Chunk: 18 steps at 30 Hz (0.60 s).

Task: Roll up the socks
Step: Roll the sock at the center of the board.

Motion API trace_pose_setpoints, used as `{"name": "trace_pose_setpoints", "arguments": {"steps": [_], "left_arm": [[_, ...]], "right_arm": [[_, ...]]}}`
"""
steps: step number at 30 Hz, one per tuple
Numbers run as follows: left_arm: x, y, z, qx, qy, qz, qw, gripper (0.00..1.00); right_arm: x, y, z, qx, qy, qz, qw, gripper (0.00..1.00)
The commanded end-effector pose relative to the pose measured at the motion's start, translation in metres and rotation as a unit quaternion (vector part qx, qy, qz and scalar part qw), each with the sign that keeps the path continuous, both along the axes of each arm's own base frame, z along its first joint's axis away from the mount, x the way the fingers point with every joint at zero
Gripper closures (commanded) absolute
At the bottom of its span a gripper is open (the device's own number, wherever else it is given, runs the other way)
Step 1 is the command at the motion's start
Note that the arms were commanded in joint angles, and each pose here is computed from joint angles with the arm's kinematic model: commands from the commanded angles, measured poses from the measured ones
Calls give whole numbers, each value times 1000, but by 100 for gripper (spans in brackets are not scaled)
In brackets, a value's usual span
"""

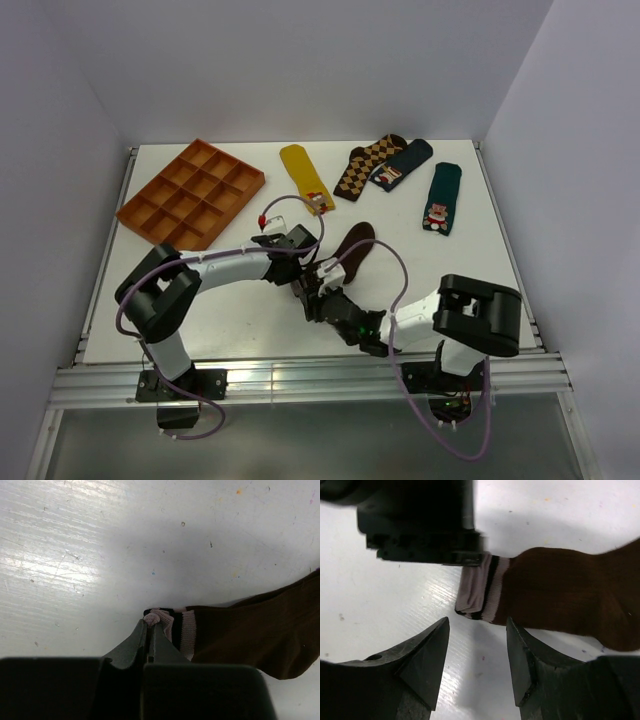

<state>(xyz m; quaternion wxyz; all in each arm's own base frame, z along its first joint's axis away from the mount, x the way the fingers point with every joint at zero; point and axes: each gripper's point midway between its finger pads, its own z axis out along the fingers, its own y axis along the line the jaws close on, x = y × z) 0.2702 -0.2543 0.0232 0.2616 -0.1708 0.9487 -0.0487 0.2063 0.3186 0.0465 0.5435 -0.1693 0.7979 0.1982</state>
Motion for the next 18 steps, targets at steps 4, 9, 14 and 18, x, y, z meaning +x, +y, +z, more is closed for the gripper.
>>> {"name": "trace_pose_setpoints", "arguments": {"steps": [4, 9, 14, 18], "left_arm": [[-24, 1, -14, -20, 35, 1, 999, 100], [-23, 1, -12, -28, 38, 24, 999, 100], [-23, 0, -5, -49, 28, 40, 998, 100], [-25, 3, -6, -49, 30, 46, 997, 100]], "right_arm": [[3, -8, 32, 123, 34, -32, 991, 43], [6, -1, 24, 112, 46, -20, 992, 43], [12, 4, 18, 107, 62, -34, 992, 43], [19, 5, 10, 101, 72, -46, 991, 44]]}}
